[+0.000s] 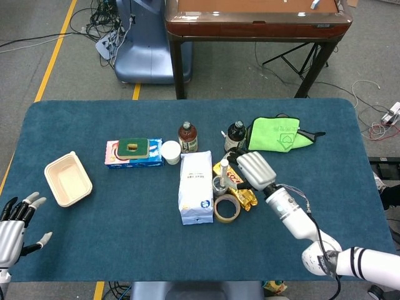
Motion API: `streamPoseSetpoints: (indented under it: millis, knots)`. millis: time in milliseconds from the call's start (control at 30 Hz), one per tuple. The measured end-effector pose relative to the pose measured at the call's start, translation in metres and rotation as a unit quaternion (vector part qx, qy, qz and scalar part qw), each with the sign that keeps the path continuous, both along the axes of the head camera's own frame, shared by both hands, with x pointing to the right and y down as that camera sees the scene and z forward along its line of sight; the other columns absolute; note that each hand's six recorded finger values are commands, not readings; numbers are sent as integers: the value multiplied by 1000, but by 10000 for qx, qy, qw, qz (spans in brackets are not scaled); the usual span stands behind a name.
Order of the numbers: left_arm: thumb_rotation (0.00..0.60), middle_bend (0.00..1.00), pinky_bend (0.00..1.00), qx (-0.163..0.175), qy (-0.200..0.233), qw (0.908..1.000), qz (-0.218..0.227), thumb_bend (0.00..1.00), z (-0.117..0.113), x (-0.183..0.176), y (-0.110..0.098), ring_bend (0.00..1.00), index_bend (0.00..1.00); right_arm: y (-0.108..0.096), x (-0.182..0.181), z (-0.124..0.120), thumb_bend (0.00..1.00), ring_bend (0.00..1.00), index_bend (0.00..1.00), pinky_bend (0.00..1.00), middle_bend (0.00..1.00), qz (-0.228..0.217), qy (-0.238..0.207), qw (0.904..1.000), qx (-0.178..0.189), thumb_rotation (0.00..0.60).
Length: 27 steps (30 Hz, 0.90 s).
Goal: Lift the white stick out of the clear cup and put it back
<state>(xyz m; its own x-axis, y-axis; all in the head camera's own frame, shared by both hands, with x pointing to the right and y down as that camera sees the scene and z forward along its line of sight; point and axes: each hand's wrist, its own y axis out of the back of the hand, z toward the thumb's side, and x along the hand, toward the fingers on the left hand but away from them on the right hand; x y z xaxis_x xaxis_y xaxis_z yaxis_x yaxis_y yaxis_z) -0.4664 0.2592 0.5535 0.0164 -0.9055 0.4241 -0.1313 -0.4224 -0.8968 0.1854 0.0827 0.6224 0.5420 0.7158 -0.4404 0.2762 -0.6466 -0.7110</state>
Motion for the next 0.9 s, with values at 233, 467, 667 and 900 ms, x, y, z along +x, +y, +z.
streamPoseSetpoints:
  millis: [233, 467, 667, 900]
  knots:
    - [600, 97, 34, 7, 61, 10000, 65, 229, 1, 6, -6, 159, 173, -7, 22, -40, 591, 233, 560, 245, 408, 256, -384, 9987, 229, 600]
    - [600, 97, 34, -10, 104, 9998, 145, 230, 3, 14, -8, 159, 173, -7, 48, -61, 591, 237, 568, 245, 414, 235, -18, 9970, 734, 600]
    - [600, 97, 34, -20, 129, 9997, 184, 229, 4, 19, -9, 159, 173, -2, 63, -67, 593, 246, 570, 245, 416, 236, 395, 9929, 1097, 600]
    - [600, 97, 34, -40, 141, 9997, 195, 229, 4, 21, -9, 159, 173, 7, 61, -63, 593, 251, 570, 245, 422, 533, -318, 9976, 305, 600]
